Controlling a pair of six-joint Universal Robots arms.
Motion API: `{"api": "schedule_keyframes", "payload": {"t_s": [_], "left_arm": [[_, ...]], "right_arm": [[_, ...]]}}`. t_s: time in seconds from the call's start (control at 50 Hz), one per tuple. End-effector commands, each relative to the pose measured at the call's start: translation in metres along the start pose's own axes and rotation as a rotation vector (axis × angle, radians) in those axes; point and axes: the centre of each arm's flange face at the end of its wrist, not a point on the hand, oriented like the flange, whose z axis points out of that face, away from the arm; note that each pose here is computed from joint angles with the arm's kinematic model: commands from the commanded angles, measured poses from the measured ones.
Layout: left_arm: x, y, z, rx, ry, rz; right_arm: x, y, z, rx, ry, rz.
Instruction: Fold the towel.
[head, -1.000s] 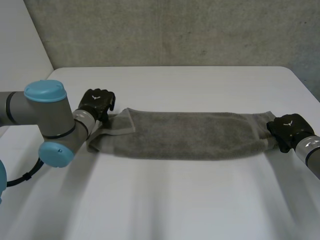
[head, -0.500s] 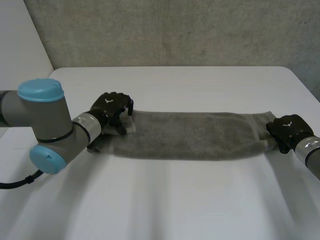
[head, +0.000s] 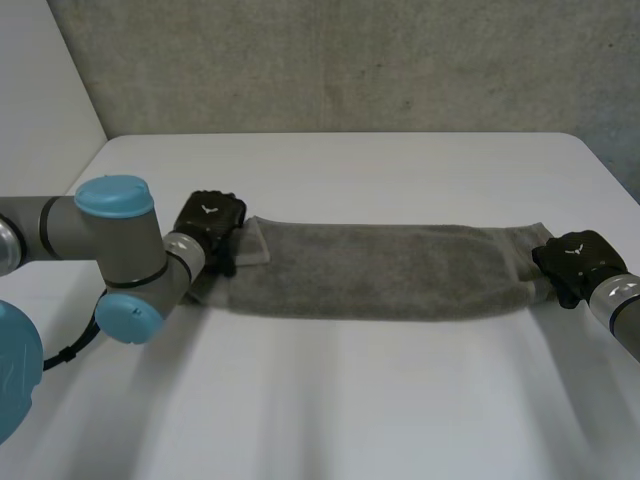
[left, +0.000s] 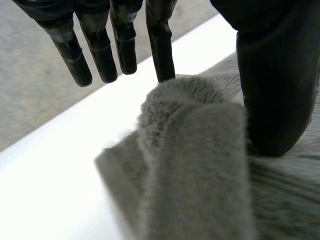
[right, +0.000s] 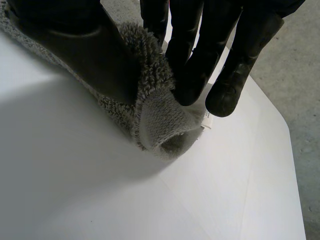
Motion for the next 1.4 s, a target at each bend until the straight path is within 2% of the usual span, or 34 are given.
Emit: {"api": "schedule_keyframes", "payload": {"t_s": [0.02,0.2,0.38,0.54,0.66,0.82,1.0,1.14,1.22,1.32,1.4], "left_arm": [[-0.024,-0.006,0.008,0.047,-0.179,-0.005],[-0.042,-0.002,0.017,0.044,-0.252,-0.006],[-0.048,-0.008,0.017,0.058,-0.265,-0.01],[-0.071,-0.008,0.026,0.075,-0.298,-0.023],[-0.062,-0.001,0.03,0.079,-0.212,-0.025],[-0.059,0.002,0.023,0.039,-0.193,-0.038],[-0.054,-0.033,-0.025,0.05,-0.157,-0.053],[-0.033,-0.028,-0.047,0.021,-0.056,-0.058],[-0.015,-0.022,-0.055,0.0,-0.002,-0.055],[-0.014,-0.03,-0.059,0.02,-0.003,-0.054],[-0.019,-0.045,-0.063,0.059,-0.012,-0.046]], "right_arm": [[-0.001,0.001,-0.001,-0.003,-0.002,-0.001],[-0.001,0.001,-0.001,-0.004,-0.003,0.0],[-0.001,0.001,-0.002,-0.004,-0.003,0.0],[-0.002,0.001,-0.003,-0.005,-0.004,-0.001],[-0.003,0.002,-0.003,-0.008,-0.007,0.0],[-0.001,-0.001,-0.005,-0.002,-0.003,-0.001],[0.008,-0.008,-0.008,0.018,0.022,-0.004],[0.013,-0.011,-0.012,0.018,0.021,-0.002],[0.037,0.001,-0.011,-0.032,0.06,0.013],[0.081,0.006,-0.008,-0.057,0.166,-0.05],[0.103,-0.015,-0.007,-0.041,0.193,-0.072]]}}
